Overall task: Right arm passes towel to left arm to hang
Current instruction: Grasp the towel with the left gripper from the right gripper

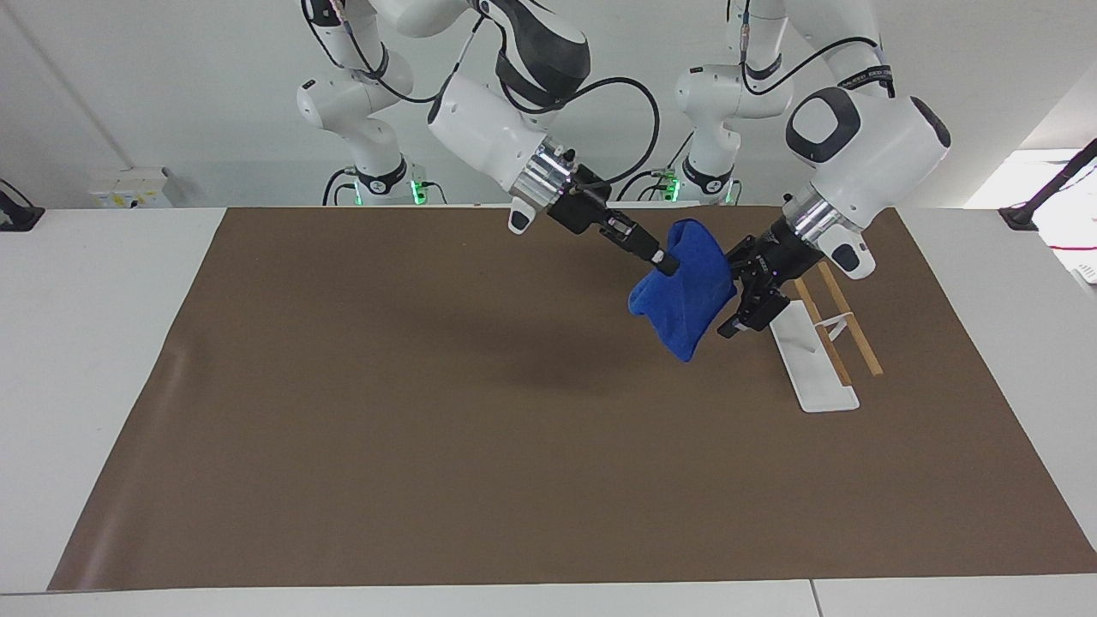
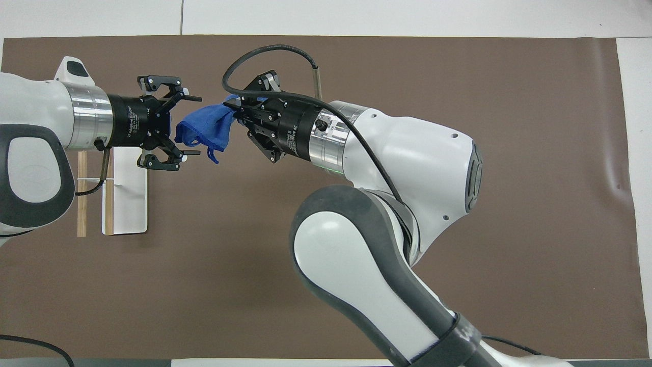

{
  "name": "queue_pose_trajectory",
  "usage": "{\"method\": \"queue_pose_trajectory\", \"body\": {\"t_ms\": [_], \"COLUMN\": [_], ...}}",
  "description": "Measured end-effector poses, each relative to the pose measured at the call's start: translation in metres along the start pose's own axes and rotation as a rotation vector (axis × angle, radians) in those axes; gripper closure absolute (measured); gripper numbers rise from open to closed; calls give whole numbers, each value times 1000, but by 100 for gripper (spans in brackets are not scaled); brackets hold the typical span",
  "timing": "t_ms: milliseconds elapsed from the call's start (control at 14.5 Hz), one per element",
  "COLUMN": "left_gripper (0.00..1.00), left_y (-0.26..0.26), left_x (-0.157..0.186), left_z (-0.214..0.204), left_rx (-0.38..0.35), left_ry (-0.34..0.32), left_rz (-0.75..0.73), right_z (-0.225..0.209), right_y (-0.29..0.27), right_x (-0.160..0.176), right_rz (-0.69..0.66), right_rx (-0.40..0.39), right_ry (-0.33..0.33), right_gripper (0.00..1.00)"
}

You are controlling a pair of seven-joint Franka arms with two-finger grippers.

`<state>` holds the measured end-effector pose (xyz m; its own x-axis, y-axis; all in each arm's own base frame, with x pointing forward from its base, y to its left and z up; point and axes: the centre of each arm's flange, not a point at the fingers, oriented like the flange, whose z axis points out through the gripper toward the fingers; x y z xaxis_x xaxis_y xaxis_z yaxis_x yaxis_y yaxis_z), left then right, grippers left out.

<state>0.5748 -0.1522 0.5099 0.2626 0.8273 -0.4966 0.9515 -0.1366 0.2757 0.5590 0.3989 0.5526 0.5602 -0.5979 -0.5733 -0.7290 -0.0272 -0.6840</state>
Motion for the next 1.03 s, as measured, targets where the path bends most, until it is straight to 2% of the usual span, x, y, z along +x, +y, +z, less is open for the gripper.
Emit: {"method": "queue_pose_trajectory", "body": {"t_ms": [206,482,550,619,688,757,826,1032], "left_gripper": [0,0,6,6,13,25,41,74], "left_y": [0,-2,-2,-1,0,1,1,2], "left_x": [3,0,-2,-4,-4,-4,-4,-3], "left_z": [3,6,8,8,7,7,6,5], "left_rx": [-25,-23,-24,-31,-42,-46,-48,-59], "left_ry": [-24,-36,-36,-35,-32,-30,-29,-26], "left_rz": [-38,-46,-42,-39,-39,-39,-39,-32], "right_z": [1,5,5,6,6,6,6,6], "right_y": [1,4,4,5,5,5,5,5], "right_x": [-3,-4,-4,-3,-3,-3,-3,-1], "right_rz": [-4,-5,-4,-4,-4,-4,-3,-3], "right_rx": [17,13,13,12,12,11,11,12], "right_ry": [10,11,12,13,13,13,13,15], "right_gripper": [93,93,93,93,93,93,93,93]}}
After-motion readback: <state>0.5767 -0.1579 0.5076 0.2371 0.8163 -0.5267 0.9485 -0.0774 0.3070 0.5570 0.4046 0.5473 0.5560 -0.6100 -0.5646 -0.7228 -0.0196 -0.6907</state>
